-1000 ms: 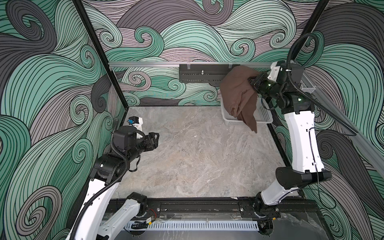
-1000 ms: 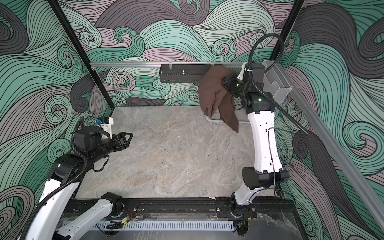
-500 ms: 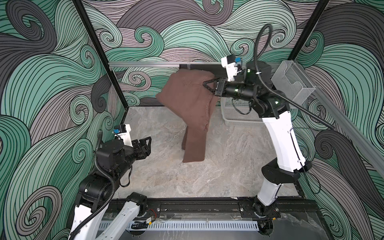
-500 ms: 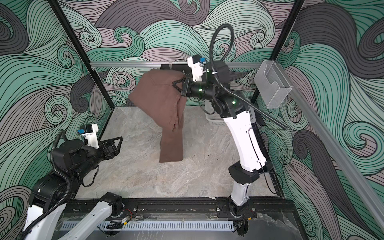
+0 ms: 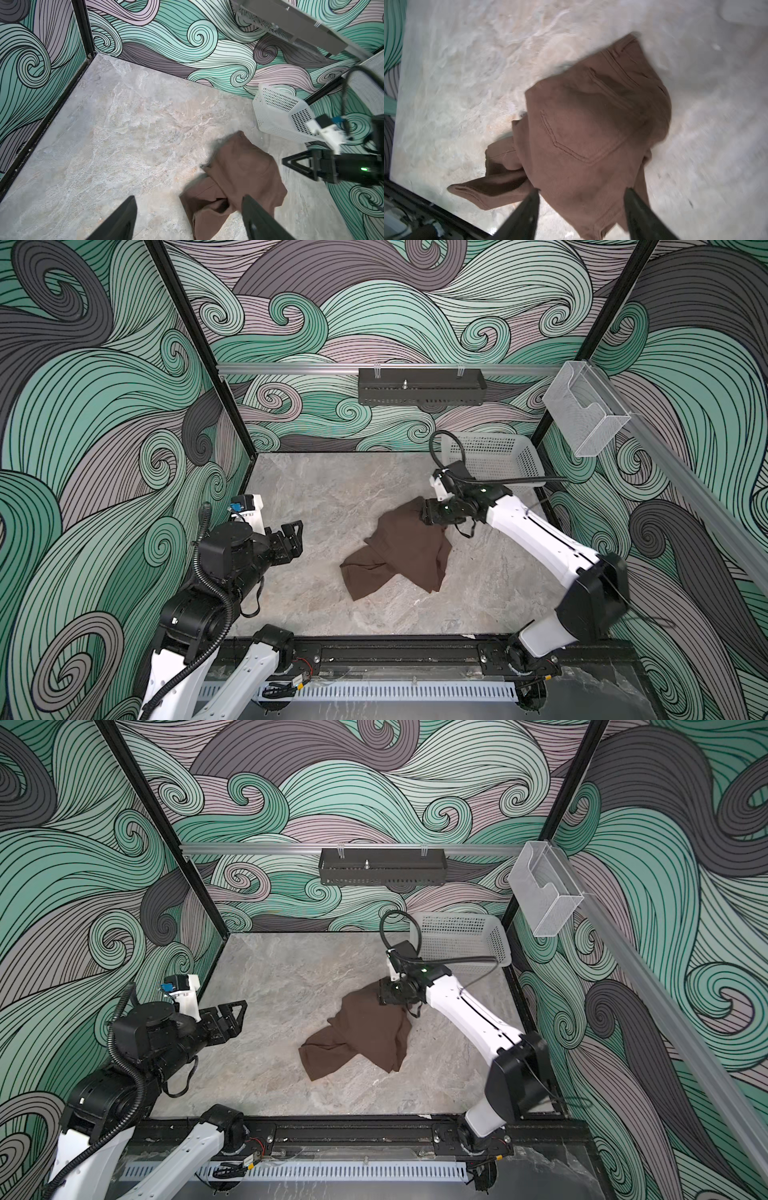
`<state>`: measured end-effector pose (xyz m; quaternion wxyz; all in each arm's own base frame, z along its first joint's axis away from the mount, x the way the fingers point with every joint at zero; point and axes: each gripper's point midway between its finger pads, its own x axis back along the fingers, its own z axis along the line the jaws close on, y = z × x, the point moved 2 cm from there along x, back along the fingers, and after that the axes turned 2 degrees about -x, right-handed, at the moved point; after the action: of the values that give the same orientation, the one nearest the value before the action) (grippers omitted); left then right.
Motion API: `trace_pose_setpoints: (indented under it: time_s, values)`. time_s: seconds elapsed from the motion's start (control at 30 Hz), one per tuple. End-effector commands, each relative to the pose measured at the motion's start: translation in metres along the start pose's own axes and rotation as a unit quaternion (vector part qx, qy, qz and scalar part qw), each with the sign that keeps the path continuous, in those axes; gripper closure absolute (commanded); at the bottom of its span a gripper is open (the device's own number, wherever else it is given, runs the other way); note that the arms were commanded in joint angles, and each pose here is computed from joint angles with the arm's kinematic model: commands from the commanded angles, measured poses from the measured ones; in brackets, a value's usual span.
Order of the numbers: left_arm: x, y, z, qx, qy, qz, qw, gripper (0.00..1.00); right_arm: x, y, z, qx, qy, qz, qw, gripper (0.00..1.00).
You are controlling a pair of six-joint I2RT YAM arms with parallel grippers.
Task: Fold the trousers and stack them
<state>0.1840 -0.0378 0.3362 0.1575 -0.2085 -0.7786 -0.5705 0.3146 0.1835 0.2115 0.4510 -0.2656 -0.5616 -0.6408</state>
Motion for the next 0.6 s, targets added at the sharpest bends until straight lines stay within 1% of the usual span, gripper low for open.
trace_pose_setpoints:
  time_s: [0.0, 0.07, 0.1, 0.23, 0.37, 0.43, 0.57]
  values:
    - [-0.015, -0.022, 0.002, -0.001, 0.005, 0.054, 0.999, 0.17, 0.047, 0.006, -0.049, -0.030, -0.111, -0.079, 0.990, 0.22]
    - [-0.028, -0.033, -0.002, 0.009, -0.006, 0.077, 0.997, 0.16, 0.058, -0.003, -0.061, -0.040, -0.134, -0.081, 0.987, 0.18]
    - [-0.035, -0.039, -0.005, 0.016, -0.014, 0.090, 0.996, 0.16, 0.062, -0.005, -0.062, -0.044, -0.134, -0.082, 0.987, 0.17]
    - [-0.066, -0.067, -0.012, 0.043, -0.035, 0.152, 0.987, 0.16, 0.061, -0.008, -0.053, -0.073, -0.108, -0.066, 0.989, 0.13]
    - [-0.090, -0.094, -0.019, 0.067, -0.048, 0.214, 0.973, 0.13, 0.048, -0.002, -0.031, -0.089, -0.089, -0.046, 0.991, 0.09]
    - [-0.099, -0.106, -0.020, 0.078, -0.049, 0.239, 0.967, 0.10, 0.039, 0.001, -0.018, -0.088, -0.087, -0.039, 0.992, 0.08]
    - [-0.119, -0.133, -0.026, 0.103, -0.063, 0.287, 0.950, 0.07, 0.014, 0.004, 0.013, -0.078, -0.085, -0.016, 0.993, 0.08]
